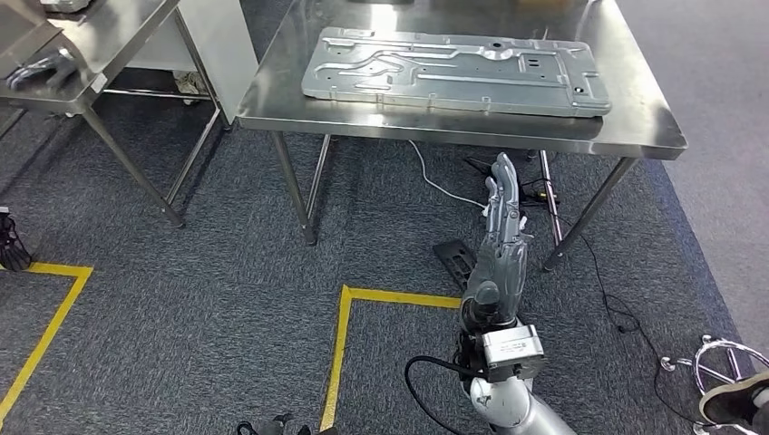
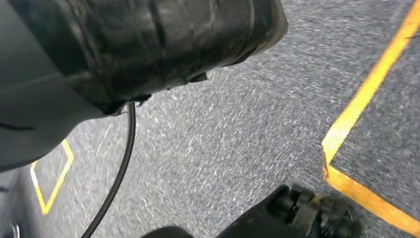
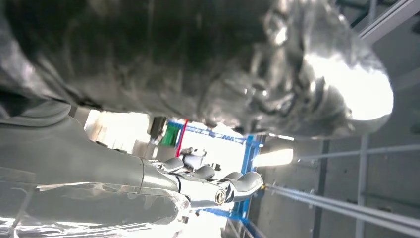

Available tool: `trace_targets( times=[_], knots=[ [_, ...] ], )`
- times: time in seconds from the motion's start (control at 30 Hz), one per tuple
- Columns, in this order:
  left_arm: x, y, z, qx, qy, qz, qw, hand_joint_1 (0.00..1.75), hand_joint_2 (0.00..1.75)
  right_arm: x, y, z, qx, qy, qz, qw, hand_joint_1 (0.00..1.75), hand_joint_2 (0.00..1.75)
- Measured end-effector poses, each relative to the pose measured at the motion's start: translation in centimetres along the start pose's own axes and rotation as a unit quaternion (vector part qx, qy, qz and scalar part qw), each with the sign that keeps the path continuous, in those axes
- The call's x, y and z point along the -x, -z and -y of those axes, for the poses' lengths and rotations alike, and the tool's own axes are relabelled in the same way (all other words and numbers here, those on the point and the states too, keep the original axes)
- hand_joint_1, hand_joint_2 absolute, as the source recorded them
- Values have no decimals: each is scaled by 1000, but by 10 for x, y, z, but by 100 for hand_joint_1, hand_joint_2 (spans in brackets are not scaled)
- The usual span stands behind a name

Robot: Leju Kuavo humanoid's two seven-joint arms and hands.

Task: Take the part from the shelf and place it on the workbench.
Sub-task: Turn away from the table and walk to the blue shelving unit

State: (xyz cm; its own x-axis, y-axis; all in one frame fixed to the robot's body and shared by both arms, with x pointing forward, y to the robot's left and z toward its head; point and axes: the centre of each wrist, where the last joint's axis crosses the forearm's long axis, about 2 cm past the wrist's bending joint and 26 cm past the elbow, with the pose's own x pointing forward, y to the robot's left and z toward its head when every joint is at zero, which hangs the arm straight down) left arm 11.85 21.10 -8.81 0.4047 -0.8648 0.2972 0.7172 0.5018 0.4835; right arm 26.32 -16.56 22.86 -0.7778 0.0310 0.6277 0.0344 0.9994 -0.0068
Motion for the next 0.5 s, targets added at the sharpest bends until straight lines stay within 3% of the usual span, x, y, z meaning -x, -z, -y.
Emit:
trace_targets(
  times=[0.5],
  knots=[
    [4, -1, 1, -28, -5, -48, 998, 0, 0, 3, 10, -7, 4, 34, 2, 999, 0, 0]
  ],
)
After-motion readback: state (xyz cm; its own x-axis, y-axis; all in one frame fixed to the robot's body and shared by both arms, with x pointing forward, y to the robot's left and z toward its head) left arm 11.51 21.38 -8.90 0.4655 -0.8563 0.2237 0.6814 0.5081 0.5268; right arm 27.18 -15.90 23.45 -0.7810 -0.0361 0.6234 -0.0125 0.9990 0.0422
